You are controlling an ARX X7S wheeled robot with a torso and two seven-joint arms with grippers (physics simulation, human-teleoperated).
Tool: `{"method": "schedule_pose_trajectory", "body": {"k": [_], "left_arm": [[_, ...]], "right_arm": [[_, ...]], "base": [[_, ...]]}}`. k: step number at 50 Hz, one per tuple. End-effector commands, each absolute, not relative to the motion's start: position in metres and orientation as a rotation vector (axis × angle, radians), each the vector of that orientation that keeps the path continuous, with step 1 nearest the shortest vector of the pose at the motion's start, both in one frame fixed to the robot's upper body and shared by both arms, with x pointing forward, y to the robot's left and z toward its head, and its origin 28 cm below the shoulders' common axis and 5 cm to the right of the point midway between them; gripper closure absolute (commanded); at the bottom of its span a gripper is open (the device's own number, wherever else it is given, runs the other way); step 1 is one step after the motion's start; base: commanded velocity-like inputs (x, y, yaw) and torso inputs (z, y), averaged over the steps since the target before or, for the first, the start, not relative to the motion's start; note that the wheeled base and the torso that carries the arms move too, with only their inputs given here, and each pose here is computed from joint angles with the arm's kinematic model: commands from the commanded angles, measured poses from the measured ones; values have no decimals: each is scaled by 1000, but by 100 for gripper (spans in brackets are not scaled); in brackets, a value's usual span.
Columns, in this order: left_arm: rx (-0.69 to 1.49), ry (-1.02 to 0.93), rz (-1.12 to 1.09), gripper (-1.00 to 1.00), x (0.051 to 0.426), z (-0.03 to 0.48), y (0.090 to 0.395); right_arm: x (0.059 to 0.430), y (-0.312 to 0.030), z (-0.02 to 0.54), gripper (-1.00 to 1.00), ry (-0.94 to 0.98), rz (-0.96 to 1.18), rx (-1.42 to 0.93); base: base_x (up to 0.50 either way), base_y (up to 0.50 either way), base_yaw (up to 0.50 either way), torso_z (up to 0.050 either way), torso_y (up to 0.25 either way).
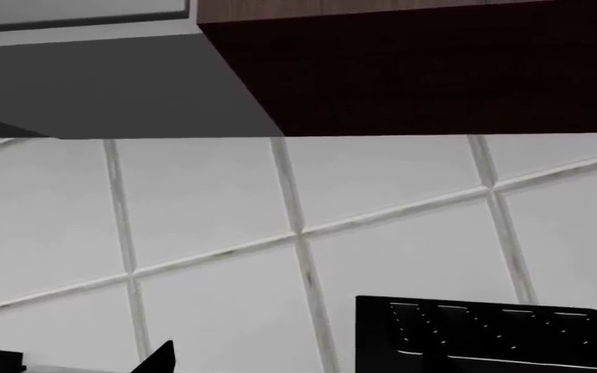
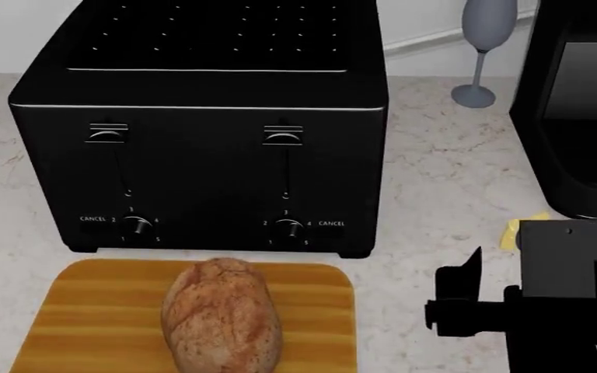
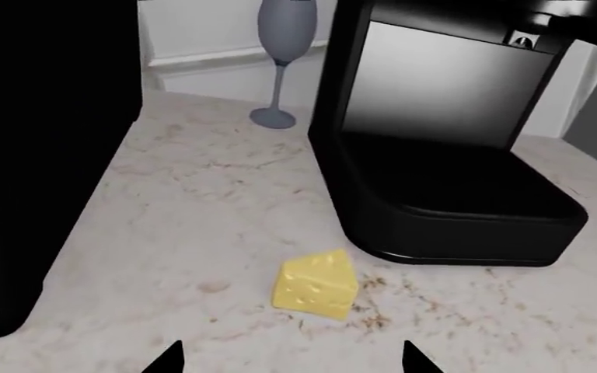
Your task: Pick up the wedge of cheese and place it on the slice of bread to prepare a simple cheese on bread dish.
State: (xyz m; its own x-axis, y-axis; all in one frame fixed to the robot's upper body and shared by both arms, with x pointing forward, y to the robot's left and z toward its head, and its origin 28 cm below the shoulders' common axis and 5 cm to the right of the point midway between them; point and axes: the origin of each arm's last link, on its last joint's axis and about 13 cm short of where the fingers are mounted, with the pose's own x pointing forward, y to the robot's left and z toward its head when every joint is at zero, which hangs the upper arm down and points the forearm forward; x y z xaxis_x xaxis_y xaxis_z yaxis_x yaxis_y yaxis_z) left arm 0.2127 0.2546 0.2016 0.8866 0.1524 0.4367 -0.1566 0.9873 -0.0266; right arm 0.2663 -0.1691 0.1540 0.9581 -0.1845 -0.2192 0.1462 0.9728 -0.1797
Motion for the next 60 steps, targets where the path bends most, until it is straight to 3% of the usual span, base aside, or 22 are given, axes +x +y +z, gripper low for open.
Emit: {"method": "schedule_pose_trajectory", "body": {"k": [1, 16, 60], "left_arm": [[1, -458, 163, -100, 212, 202, 255], [-6, -457, 167, -100, 212, 202, 255], [-6, -459, 174, -100, 212, 202, 256]], "right_arm": [[280, -177, 159, -100, 285, -185, -201], [307, -181, 159, -100, 311, -149, -214], [330, -196, 166, -100, 517, -133, -180]], "base": [[0, 0, 0, 0, 0], [0, 0, 0, 0, 0], [0, 0, 0, 0, 0]]}}
